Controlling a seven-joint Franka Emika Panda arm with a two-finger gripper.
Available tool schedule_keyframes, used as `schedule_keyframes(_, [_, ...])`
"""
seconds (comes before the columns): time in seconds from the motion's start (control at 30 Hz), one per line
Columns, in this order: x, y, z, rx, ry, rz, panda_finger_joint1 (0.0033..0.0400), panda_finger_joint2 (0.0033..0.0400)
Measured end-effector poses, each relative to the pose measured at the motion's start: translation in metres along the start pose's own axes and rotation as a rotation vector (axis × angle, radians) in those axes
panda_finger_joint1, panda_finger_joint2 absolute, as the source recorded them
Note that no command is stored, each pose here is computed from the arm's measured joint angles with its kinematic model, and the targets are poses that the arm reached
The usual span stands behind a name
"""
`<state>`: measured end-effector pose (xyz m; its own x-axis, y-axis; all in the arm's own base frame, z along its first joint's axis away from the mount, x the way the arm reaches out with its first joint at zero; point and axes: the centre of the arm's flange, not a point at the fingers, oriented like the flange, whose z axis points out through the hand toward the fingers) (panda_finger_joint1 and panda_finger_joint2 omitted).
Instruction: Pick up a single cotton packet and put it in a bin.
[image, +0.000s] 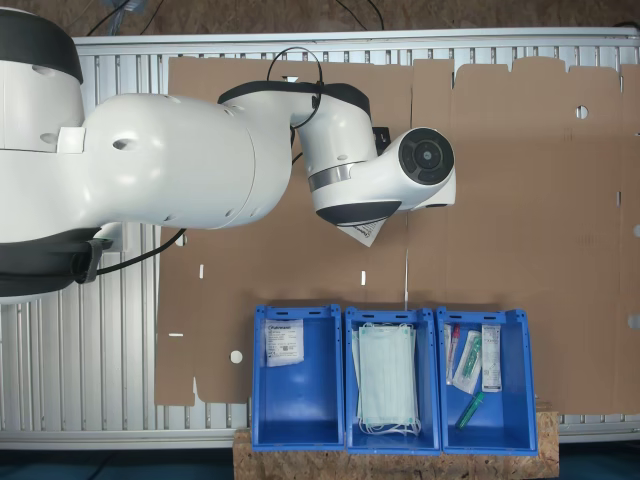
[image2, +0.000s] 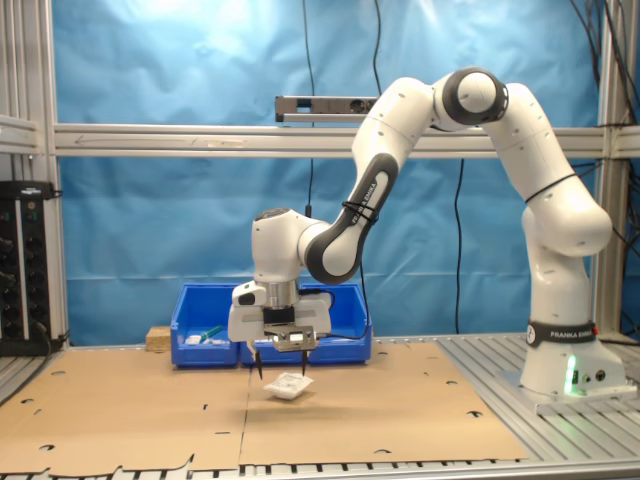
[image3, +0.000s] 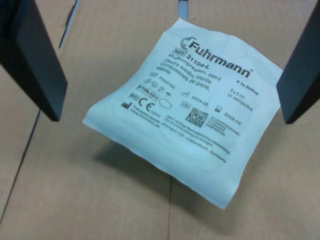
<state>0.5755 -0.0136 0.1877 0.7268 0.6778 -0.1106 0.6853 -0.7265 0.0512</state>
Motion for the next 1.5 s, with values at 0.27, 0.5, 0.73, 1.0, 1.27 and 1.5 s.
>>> schedule_keyframes(0.27, [-0.012, 0.008, 0.007, 0.000, 0.002, 0.022, 0.0400, 0.0400])
schedule_keyframes(0.5, [-0.021, 0.011, 0.013, 0.001, 0.001, 0.034, 0.0400, 0.0400])
schedule_keyframes(0.73, [-0.028, 0.011, 0.022, 0.007, 0.000, 0.042, 0.0400, 0.0400])
schedule_keyframes(1.0, [-0.027, 0.010, 0.033, 0.008, 0.010, 0.040, 0.0400, 0.0400])
schedule_keyframes(1.27, [-0.026, 0.007, 0.045, 0.014, 0.012, 0.037, 0.0400, 0.0400])
schedule_keyframes(1.5, [-0.026, 0.006, 0.050, 0.016, 0.014, 0.036, 0.0400, 0.0400])
